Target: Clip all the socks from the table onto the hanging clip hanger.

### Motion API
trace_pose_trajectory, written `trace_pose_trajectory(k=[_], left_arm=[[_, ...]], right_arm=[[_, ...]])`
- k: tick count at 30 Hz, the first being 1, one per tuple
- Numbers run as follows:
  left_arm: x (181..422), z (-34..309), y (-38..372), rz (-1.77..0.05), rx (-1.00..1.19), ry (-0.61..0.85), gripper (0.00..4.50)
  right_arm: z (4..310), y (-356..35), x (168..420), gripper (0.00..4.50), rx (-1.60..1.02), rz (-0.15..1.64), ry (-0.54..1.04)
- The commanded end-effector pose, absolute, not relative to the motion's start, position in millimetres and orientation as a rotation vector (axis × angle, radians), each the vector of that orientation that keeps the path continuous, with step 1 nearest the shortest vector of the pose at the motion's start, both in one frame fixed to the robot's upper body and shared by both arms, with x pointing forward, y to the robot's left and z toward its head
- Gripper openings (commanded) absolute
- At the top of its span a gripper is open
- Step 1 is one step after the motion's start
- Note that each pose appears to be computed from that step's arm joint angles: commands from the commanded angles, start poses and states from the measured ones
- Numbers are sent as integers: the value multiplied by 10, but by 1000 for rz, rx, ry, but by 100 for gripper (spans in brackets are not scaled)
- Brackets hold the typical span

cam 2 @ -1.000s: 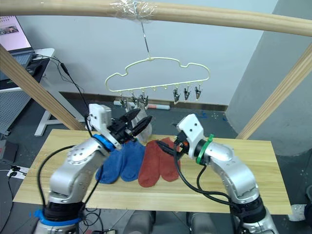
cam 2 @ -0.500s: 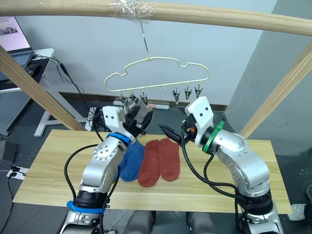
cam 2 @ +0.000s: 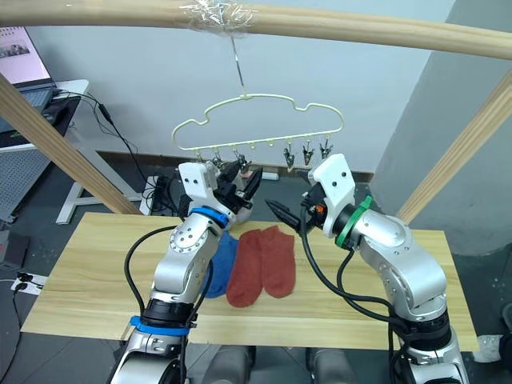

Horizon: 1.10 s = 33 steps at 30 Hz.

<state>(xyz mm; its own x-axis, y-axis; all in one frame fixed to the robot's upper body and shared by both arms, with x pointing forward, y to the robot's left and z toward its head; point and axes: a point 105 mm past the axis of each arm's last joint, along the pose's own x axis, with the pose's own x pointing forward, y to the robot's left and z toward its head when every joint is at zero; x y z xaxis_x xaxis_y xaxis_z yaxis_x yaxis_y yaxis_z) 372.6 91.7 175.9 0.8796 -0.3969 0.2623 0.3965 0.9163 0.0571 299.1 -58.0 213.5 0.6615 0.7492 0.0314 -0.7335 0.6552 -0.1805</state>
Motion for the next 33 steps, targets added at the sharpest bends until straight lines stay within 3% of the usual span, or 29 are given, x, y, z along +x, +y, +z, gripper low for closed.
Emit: trace_pose_trajectory(k=[1, 33], left_arm=[[3688, 1935, 892, -415, 23, -347, 261], [3816, 2005, 1017, -328, 156, -389, 261]], right_arm=[[2297, -582, 2944, 450, -162, 847, -180], [2305, -593, 2958, 450, -159, 835, -187]])
